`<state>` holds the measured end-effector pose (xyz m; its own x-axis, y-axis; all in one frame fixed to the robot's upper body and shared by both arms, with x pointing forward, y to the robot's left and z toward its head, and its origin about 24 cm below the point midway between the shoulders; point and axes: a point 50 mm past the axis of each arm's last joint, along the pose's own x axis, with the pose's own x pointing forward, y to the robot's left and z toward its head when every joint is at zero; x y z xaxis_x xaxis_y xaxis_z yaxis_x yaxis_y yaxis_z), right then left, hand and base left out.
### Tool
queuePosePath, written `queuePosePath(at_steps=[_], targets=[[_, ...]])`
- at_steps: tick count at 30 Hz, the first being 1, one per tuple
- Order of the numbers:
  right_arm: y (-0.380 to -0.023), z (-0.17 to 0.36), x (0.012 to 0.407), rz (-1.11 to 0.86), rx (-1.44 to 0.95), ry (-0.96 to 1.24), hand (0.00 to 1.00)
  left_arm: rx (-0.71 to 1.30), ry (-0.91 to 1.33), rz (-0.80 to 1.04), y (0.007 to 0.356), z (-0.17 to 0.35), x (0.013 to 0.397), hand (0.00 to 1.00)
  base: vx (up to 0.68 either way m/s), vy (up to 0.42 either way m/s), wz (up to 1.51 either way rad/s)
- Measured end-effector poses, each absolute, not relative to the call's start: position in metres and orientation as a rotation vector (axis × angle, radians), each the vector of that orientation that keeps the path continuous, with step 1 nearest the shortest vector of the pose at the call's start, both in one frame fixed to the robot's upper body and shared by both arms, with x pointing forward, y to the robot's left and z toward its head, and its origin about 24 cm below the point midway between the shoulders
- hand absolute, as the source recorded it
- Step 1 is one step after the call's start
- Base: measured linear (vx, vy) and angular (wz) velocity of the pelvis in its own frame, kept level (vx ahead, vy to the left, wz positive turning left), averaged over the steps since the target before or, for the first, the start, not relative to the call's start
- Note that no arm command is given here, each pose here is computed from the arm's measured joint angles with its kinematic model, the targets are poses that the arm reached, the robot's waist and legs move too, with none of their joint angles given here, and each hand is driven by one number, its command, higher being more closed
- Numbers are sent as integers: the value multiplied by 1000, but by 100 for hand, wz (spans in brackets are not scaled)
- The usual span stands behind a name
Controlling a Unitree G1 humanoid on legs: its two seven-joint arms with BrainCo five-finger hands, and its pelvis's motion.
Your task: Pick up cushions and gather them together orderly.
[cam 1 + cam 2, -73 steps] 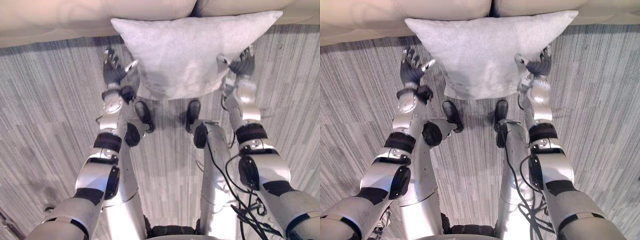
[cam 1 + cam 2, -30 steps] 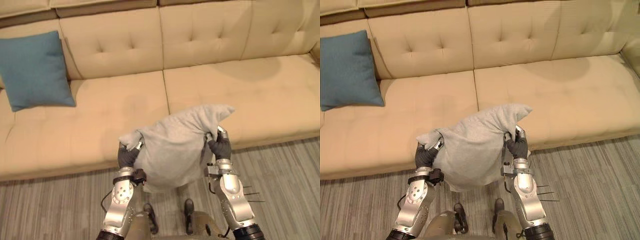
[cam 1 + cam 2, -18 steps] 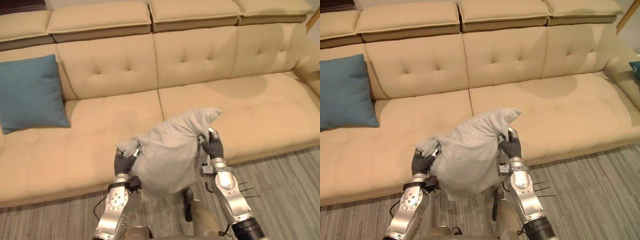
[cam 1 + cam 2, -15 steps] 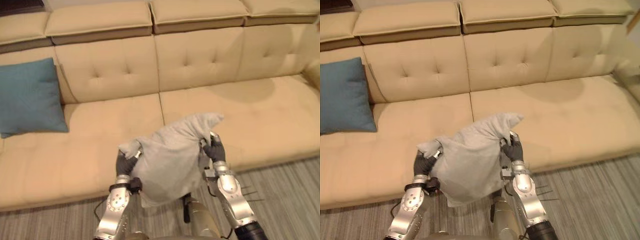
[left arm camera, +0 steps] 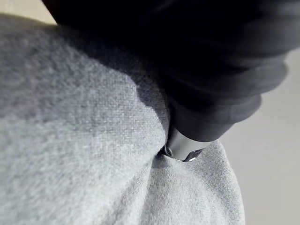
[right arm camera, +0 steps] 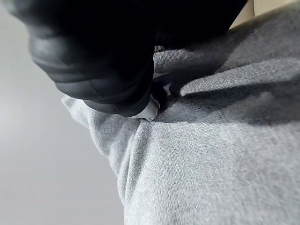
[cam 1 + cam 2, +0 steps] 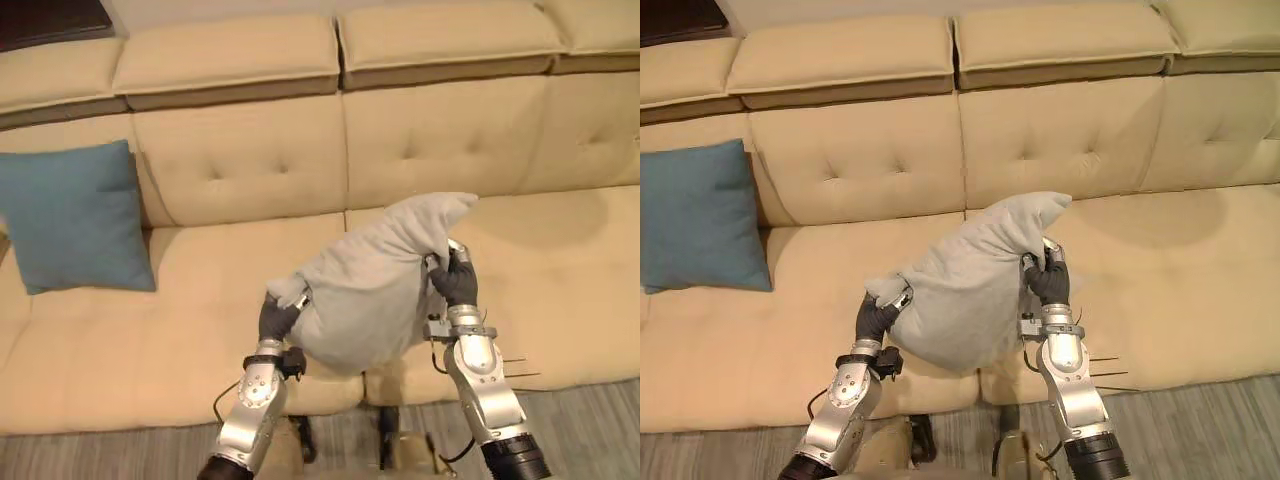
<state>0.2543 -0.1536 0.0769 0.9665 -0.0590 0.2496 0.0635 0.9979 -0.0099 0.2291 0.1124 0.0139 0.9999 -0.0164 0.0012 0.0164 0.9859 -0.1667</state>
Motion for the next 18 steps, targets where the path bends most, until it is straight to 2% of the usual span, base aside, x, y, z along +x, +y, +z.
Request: queuePosePath(at_steps=[5, 12, 18], targets=[[-140, 98, 269, -32, 22, -330, 100, -141, -94, 5, 125, 35, 242, 100, 22, 68, -23], [-123, 162, 318, -47, 41, -522, 100, -29, -408, 113, 141, 116, 301, 100, -67, -5, -14], [-124, 200, 345, -141, 58, -588, 100, 28, -553, 201, 146, 181, 350, 100, -87, -24, 9]])
